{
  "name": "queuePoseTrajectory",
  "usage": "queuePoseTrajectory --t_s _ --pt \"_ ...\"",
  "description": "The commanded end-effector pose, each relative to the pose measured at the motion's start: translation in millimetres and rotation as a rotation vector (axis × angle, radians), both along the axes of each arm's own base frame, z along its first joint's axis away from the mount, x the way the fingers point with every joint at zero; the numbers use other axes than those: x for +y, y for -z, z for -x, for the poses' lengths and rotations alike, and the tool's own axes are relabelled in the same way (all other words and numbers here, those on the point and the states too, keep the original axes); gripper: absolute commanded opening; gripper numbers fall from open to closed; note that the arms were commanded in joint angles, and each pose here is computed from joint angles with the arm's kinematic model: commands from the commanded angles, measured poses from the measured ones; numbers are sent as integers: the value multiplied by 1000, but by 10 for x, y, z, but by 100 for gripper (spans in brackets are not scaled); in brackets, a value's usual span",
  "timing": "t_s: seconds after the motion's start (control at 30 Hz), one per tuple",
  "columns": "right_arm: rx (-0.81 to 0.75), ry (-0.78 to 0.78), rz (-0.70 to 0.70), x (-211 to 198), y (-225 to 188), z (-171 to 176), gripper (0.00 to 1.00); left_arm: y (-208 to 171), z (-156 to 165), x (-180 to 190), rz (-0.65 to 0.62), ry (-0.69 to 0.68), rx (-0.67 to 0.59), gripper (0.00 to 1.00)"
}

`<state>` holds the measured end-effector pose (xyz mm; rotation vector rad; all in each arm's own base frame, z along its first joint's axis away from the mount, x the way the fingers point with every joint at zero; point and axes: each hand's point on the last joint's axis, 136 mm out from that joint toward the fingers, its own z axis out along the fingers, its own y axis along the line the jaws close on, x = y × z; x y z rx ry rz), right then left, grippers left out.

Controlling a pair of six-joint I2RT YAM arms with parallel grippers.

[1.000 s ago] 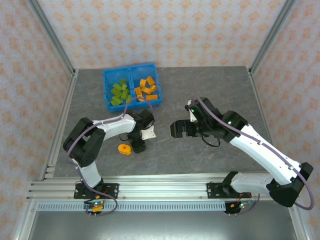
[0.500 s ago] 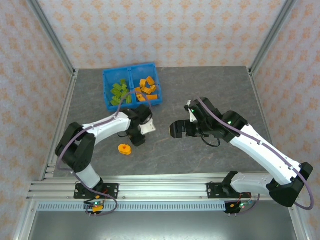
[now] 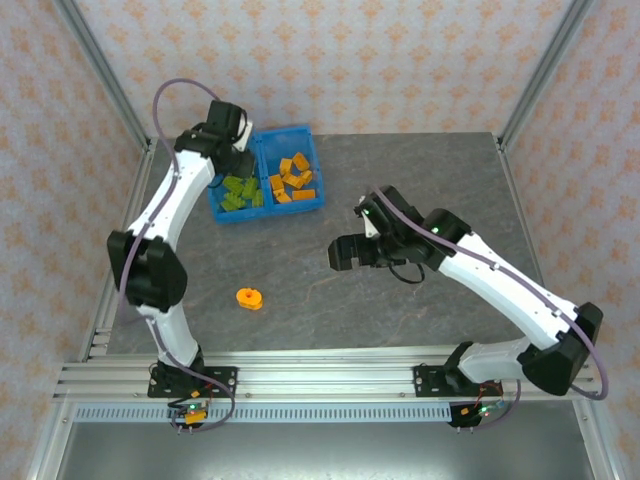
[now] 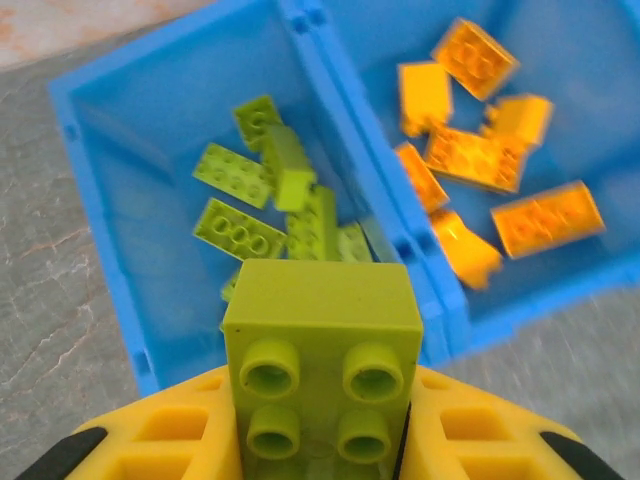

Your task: Sort the legos into containers by color

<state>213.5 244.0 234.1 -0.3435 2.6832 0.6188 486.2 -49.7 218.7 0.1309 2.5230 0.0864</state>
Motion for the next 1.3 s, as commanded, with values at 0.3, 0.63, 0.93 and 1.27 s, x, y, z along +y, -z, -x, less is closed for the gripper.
queuePoseTrajectory --t_s 0.3,0.63,0.93,1.27 --pt "-48 25 42 40 -167 -206 99 596 -656 431 172 -307 77 35" --pt "-14 25 11 173 -191 -247 99 237 -566 334 201 -282 16 45" --pt "9 22 -69 275 -183 -193 99 -599 185 165 280 -292 -133 48" --pt "-74 -201 -101 886 145 -92 99 -1032 1950 258 268 -314 -173 49"
